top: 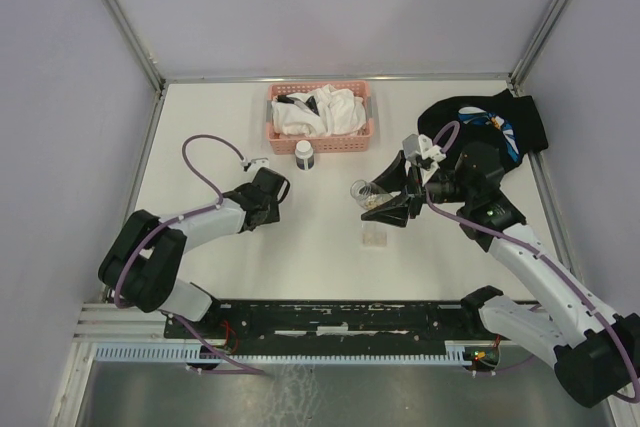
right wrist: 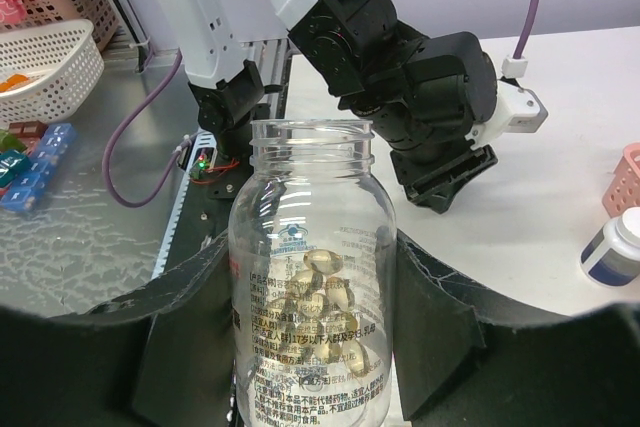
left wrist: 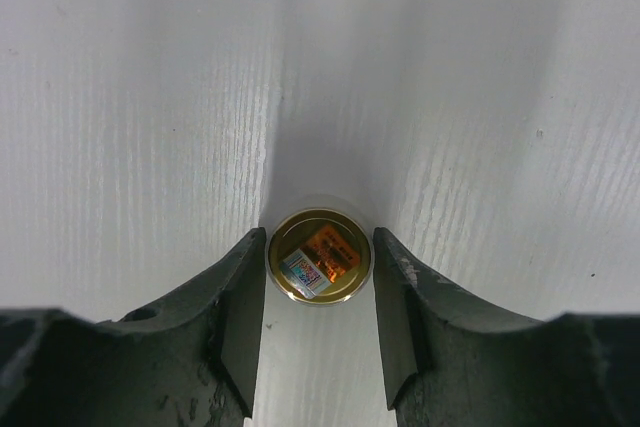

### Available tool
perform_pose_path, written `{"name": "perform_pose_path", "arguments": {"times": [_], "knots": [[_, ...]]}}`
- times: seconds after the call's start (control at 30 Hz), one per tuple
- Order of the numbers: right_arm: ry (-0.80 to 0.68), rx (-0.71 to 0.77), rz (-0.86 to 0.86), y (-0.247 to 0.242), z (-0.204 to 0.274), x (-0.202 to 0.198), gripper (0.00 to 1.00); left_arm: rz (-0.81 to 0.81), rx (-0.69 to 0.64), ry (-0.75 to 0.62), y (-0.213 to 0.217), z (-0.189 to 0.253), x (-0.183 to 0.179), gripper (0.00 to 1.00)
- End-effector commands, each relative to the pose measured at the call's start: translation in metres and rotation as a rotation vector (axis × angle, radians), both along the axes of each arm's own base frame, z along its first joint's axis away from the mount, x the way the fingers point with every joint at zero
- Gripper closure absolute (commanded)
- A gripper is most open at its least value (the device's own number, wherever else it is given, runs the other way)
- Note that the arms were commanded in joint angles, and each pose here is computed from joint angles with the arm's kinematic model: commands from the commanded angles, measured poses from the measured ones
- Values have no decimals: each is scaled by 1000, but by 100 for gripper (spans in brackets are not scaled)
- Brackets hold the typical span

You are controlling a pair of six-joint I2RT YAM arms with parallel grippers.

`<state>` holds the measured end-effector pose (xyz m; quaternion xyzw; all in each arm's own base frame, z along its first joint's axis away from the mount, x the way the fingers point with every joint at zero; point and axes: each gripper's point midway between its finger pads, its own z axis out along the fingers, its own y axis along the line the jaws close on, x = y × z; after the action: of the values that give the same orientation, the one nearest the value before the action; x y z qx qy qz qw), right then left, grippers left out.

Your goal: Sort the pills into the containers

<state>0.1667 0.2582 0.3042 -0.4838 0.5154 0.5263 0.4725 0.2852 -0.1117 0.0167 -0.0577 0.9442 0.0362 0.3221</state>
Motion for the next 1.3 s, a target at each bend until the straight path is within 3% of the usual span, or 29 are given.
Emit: {"name": "perform_pose_path", "arguments": {"times": [0.0,0.13,0.3,0.57,0.77,1.0,1.27], "knots": [[-56,30,29,1,18,-2,91,-21,11,-19,-1,6,7,57],[-51,27,27,1,16,-1,91,-41,-30,-32,-8,14,8,71],[-40,13,23,0,12,1,91,-146,-216,-79,-42,40,5,75],[-36,-21,53,-11,12,2,92,-526,-966,-249,-146,152,-44,78],[-53,-44,31,-22,12,7,92,-735,-1307,-417,-162,249,-77,78],[-77,-69,-9,-33,11,13,91,-840,-1434,-511,-164,306,-92,78],[-60,-79,-25,-35,8,17,91,-896,-1460,-542,-176,330,-99,78]]}}
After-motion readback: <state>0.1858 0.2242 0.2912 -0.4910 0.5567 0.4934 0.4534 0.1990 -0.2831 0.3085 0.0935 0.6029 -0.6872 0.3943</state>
